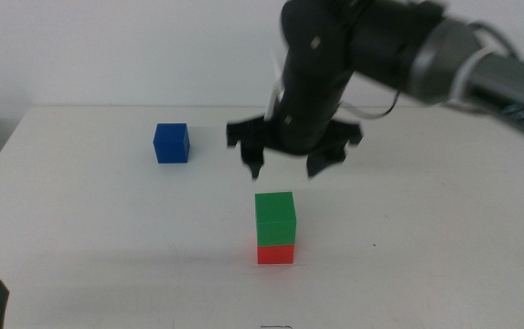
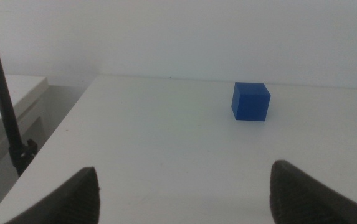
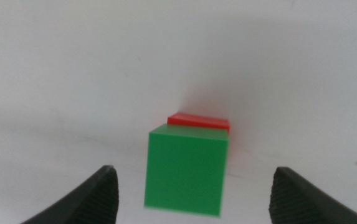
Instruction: Stack red cubes first, then green, then blue cubes in a specific spot.
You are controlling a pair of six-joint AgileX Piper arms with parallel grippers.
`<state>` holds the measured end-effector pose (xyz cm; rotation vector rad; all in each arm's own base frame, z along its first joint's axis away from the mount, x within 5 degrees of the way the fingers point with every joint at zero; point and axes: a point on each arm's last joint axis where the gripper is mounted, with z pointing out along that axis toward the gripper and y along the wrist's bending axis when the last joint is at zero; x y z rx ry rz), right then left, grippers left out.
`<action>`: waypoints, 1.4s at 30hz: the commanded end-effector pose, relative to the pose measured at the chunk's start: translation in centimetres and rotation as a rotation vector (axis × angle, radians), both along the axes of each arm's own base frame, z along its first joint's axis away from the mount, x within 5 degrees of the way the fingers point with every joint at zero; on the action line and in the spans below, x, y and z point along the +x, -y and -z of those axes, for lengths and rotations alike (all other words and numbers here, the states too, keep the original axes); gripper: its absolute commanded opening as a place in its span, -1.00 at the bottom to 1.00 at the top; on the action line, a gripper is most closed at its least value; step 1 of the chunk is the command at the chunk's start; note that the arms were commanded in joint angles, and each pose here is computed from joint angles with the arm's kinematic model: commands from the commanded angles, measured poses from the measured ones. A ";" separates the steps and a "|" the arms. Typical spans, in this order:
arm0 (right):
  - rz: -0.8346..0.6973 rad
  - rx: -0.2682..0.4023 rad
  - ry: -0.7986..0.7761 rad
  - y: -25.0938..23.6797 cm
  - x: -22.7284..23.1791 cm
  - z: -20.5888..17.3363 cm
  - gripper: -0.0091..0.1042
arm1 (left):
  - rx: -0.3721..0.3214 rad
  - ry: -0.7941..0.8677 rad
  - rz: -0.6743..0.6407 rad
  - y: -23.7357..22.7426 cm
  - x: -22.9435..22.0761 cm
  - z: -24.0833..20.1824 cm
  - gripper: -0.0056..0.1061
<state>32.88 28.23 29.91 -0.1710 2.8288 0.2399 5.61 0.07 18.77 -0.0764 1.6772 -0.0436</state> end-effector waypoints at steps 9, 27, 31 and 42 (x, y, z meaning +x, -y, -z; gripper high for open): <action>-0.142 0.025 0.332 10.0 -5.0 -12.7 0.28 | -0.024 0.101 -0.001 0.0 -0.1 -0.9 0.78; -0.276 0.061 0.849 20.9 -16.7 -12.4 0.60 | -0.024 0.101 -0.001 0.0 -0.1 -0.9 0.78; -0.286 0.097 0.840 20.6 -16.8 -12.4 0.66 | -0.024 0.101 -0.001 0.0 -0.1 -0.9 0.78; -0.319 0.099 0.847 20.4 -16.9 -12.4 0.66 | -0.024 0.101 -0.001 0.0 -0.1 -0.9 0.78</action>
